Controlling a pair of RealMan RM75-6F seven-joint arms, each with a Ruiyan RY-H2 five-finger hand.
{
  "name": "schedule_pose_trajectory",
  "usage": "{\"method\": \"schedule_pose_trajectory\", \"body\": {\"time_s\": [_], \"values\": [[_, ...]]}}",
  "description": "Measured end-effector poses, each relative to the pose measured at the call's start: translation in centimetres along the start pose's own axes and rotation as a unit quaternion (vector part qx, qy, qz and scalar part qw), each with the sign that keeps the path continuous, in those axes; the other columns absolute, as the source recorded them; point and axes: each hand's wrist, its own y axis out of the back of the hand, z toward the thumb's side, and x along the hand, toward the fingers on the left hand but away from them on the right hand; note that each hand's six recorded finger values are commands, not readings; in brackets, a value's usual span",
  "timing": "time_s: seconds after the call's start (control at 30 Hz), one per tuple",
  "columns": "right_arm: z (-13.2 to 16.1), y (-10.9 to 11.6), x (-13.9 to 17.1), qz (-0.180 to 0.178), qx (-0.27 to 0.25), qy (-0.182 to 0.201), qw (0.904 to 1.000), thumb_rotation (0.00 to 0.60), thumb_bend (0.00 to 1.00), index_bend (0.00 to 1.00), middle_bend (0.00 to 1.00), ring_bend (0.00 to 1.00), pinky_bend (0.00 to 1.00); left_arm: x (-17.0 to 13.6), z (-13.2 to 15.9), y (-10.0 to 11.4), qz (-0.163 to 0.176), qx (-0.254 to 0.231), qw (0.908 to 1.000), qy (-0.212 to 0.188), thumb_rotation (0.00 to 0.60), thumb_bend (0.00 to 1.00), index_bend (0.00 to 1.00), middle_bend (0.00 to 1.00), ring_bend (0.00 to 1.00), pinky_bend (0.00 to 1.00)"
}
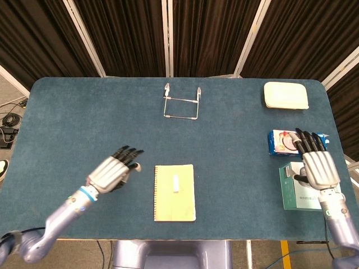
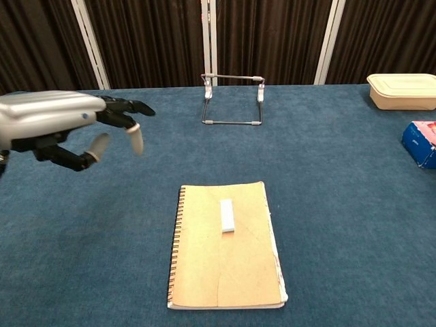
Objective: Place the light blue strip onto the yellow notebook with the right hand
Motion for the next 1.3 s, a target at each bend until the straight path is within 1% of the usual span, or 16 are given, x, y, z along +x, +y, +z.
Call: {"method": "schedule_pose_trajectory", "body": {"time_s": [0.07, 0.13, 0.3, 0.4, 0.6, 0.7, 1.3], "values": [[-0.3, 0.0, 0.8, 0.002, -0.005, -0.016, 0.9999, 0.600, 0.08, 0.00, 0.00, 0.00, 0.00, 1.0, 1.3, -0.5, -0.011, 0.002, 0.9999, -0.009, 0.600, 0.91, 0.35, 0.00, 0.00, 0.00], [-0.6, 0.0, 1.1, 0.003, -0.002, -0.022, 0.9997, 0.600, 0.08, 0.00, 0.00, 0.00, 0.00, 1.9, 2.8, -1.1, -0.023, 0.001, 0.9996, -0.018, 0.600, 0.92, 0.35, 0.00, 0.00, 0.00], [-1.2, 0.3, 1.2, 0.004, 0.003, -0.027, 0.9996, 0.600, 0.08, 0.00, 0.00, 0.00, 0.00, 3.8, 5.9, -3.0, -0.050, -0.005, 0.9981, -0.036, 0.600, 0.92, 0.35, 0.00, 0.00, 0.00], [-1.5, 0.5, 1.3, 0.003, 0.006, -0.028, 0.9996, 0.600, 0.08, 0.00, 0.00, 0.00, 0.00, 4.6, 7.0, -4.1, -0.057, 0.000, 0.9976, -0.039, 0.600, 0.92, 0.35, 0.00, 0.00, 0.00], [-2.0, 0.6, 1.3, 0.003, 0.003, -0.033, 0.9995, 0.600, 0.08, 0.00, 0.00, 0.00, 0.00, 5.9, 8.0, -5.9, -0.067, 0.005, 0.9971, -0.035, 0.600, 0.93, 0.34, 0.00, 0.00, 0.00], [-2.1, 0.8, 1.3, 0.001, 0.000, -0.034, 0.9994, 0.600, 0.08, 0.00, 0.00, 0.00, 0.00, 6.5, 8.4, -6.5, -0.067, 0.005, 0.9971, -0.035, 0.600, 0.93, 0.34, 0.00, 0.00, 0.00], [-2.4, 1.2, 1.3, -0.005, -0.008, -0.036, 0.9993, 0.600, 0.08, 0.00, 0.00, 0.00, 0.00, 7.1, 9.2, -7.7, -0.071, -0.003, 0.9966, -0.042, 0.600, 0.93, 0.34, 0.00, 0.00, 0.00]]}}
